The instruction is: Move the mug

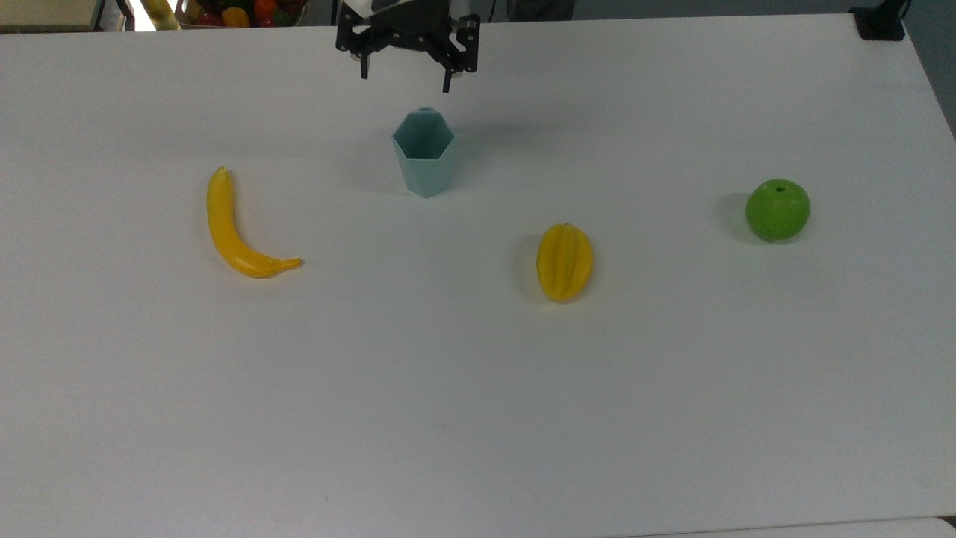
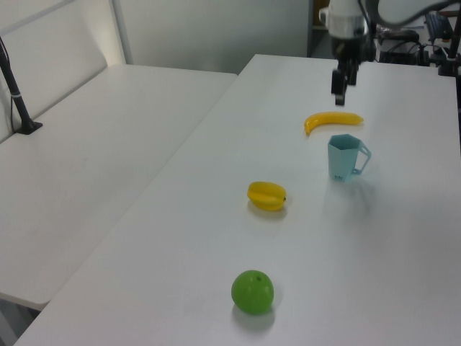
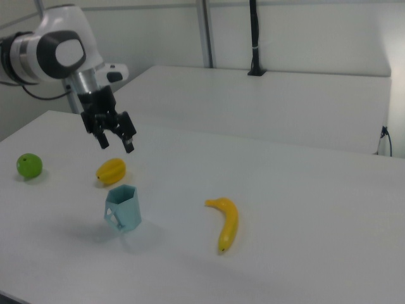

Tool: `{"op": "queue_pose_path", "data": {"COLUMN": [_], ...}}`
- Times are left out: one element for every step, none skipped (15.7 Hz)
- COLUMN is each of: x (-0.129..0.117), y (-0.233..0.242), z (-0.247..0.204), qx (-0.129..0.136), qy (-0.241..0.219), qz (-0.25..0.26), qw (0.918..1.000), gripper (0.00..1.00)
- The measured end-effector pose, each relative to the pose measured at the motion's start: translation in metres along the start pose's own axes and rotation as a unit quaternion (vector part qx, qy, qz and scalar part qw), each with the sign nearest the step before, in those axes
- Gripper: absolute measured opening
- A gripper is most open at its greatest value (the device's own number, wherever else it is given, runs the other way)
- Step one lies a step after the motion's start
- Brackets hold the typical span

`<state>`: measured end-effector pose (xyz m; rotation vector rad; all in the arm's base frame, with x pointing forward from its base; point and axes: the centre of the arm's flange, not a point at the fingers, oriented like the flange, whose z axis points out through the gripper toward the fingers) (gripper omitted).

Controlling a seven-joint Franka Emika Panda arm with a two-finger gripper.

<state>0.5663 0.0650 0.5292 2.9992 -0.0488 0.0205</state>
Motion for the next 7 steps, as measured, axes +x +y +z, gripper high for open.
{"op": "queue_pose_path", "data": {"x": [0.004,0.006,0.007,0.007,0.006,0.004,0.003], "y": [0.008,0.013,0.016,0.017,0.018,0.022,0.026], "z": [-0.013,-0.023,-0.03,-0.036,-0.039,-0.041,-0.042], "qx": [0.002,0.003,0.004,0.006,0.012,0.02,0.025], "qy": [0.01,0.018,0.024,0.026,0.02,0.01,0.005], "qz": [0.006,0.011,0.013,0.015,0.019,0.024,0.03], "qw": [0.9999,0.9998,0.9996,0.9995,0.9996,0.9995,0.9992], "gripper": [1.0,1.0,1.0,1.0,1.0,1.0,1.0]}}
